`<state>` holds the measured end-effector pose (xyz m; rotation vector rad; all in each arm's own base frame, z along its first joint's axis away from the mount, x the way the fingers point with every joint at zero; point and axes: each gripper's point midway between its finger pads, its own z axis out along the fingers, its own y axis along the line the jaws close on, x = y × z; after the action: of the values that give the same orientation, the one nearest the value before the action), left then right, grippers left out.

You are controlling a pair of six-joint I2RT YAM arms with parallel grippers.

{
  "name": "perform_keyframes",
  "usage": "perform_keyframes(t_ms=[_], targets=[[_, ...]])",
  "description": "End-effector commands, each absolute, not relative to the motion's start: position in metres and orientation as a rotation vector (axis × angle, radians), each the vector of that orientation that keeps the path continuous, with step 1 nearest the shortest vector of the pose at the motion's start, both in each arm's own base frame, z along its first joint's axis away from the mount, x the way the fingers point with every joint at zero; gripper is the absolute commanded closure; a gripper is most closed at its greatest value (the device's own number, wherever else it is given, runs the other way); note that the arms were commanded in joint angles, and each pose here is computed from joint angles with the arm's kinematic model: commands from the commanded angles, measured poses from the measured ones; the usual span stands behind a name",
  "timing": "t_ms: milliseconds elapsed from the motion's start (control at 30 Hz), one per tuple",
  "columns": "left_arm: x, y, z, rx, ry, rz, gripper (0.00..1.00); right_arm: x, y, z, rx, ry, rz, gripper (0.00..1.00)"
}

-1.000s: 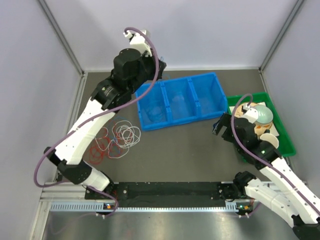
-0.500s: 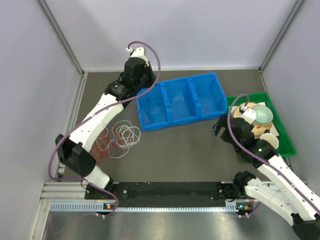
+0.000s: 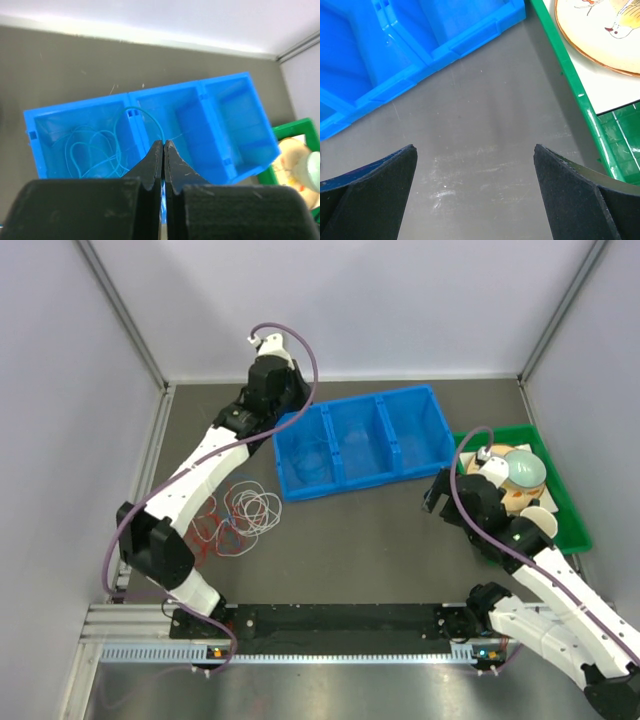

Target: Untangle the cables

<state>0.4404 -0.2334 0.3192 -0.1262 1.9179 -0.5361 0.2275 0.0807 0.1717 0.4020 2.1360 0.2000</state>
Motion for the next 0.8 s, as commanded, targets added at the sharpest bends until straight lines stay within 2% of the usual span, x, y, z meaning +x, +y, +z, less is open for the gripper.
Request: perform_keyframes(t_ms=[0,133,333,567,767], targets=[[0.458,-0.241,0.270,-0.132,1.970,-0.505,1.00,0.228,0.081,0.183,0.416,2.087,0.239,0.01],[0.458,-0.234,0.242,-0.143,2.020,-0.447,1.00,0.226,0.081,0.181,0.428,2.088,0.248,0.01],[0.461,-0.225,0.236,-0.151,2.019,-0.376,1.00,0.225,0.081,0.176,0.430,2.097,0.242,0.01],[0.466,-0.188,0.239,-0.144,1.975,-0.123,1.00,0.224,0.081,0.174,0.438,2.099,0.250,0.01],[0.467,-0.208,0.207,-0.071,2.059,-0.186,1.00,0.228,0.086,0.180,0.436,2.101,0.262,0.01]])
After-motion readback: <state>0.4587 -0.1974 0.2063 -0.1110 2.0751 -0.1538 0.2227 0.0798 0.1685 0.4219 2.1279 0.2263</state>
